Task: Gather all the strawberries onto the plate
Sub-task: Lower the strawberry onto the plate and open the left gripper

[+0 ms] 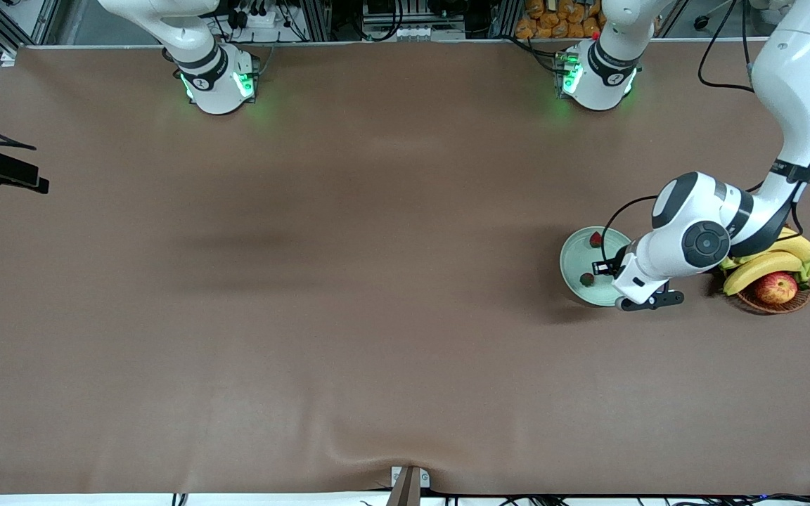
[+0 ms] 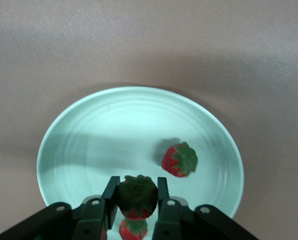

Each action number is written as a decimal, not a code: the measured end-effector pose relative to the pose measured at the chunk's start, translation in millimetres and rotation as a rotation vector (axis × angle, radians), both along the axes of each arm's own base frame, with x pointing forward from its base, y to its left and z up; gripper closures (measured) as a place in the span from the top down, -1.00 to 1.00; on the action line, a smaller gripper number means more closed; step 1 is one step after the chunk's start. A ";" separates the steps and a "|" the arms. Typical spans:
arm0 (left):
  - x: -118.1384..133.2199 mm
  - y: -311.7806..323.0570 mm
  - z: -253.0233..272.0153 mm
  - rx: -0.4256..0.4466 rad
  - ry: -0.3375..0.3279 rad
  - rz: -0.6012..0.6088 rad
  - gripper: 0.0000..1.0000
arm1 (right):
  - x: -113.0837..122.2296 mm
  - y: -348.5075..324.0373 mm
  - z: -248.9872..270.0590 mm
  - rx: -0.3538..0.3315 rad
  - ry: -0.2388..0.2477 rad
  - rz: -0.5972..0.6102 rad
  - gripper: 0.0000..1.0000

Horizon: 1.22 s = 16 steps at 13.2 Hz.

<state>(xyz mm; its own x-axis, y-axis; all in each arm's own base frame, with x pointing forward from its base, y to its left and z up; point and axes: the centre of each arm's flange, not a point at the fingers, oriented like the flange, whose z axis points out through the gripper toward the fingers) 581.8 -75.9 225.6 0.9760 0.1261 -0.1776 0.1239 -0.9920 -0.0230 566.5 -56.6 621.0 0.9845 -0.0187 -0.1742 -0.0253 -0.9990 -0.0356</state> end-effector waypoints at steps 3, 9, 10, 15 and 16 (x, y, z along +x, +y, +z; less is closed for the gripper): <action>11.6 9.2 23.0 0.011 -0.047 0.015 0.40 | -1.6 -3.4 3.2 -0.005 -0.005 -0.006 1.00; 31.0 -45.1 196.0 0.104 -0.128 -0.029 1.00 | -2.4 -6.5 3.6 -0.006 -0.004 -0.011 1.00; 32.7 -48.0 222.8 0.101 -0.130 -0.019 1.00 | -2.5 -6.6 3.5 -0.006 -0.003 -0.012 1.00; 30.7 -51.6 305.1 0.088 -0.127 0.000 1.00 | -2.5 -5.8 3.5 -0.006 -0.003 -0.010 1.00; 32.0 -48.3 317.7 0.082 -0.137 0.004 1.00 | -2.4 -5.3 3.5 -0.006 -0.003 -0.010 1.00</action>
<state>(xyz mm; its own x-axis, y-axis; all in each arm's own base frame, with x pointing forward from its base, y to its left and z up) 613.8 -124.1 543.3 0.9899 0.1385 -0.0318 0.1353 -0.9870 -0.0866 564.0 -61.9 624.5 0.9848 -0.0293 -0.1715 -0.0349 -0.9989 -0.0297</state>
